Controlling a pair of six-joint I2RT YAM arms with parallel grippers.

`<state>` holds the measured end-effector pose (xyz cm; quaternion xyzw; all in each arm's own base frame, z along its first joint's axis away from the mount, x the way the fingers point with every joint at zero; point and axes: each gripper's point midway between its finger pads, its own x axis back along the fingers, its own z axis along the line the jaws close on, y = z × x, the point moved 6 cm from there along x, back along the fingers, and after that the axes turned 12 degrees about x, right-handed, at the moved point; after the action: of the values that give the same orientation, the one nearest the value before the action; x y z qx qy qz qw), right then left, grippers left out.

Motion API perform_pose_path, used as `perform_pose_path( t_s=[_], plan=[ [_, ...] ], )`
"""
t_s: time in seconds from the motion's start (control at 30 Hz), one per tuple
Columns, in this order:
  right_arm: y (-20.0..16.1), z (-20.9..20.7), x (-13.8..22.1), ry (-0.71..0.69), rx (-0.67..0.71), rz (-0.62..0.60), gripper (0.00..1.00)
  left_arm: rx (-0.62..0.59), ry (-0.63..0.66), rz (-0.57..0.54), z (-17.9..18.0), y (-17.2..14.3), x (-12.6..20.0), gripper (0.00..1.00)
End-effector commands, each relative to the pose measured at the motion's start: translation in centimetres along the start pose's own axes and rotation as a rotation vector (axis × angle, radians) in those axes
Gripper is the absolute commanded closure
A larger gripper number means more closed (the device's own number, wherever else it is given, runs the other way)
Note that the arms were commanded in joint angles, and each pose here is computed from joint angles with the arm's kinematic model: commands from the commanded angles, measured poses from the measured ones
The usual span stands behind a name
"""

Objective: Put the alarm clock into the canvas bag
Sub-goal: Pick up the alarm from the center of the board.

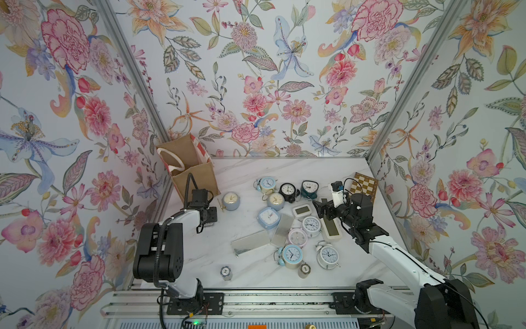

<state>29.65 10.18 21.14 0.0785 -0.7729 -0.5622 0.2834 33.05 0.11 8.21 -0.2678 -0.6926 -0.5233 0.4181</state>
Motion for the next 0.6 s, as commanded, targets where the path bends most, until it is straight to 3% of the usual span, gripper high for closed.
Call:
perform_pose_path(
  t_s=[0.0, 0.33, 0.57],
  plan=[
    [0.9, 0.3, 0.6, 0.009, 0.018, -0.028, 0.01, -0.001, -0.023, -0.044, -0.7, 1.0, 2.4, 0.53],
    [2.4, 0.2, 1.4, -0.001, 0.03, -0.063, 0.01, 0.008, -0.13, -0.271, -2.9, 7.0, 11.6, 0.6],
    [3.5, 0.2, 1.8, -0.004, 0.039, -0.091, 0.01, 0.004, -0.181, -0.485, -4.3, 13.4, 19.4, 0.62]
  ],
)
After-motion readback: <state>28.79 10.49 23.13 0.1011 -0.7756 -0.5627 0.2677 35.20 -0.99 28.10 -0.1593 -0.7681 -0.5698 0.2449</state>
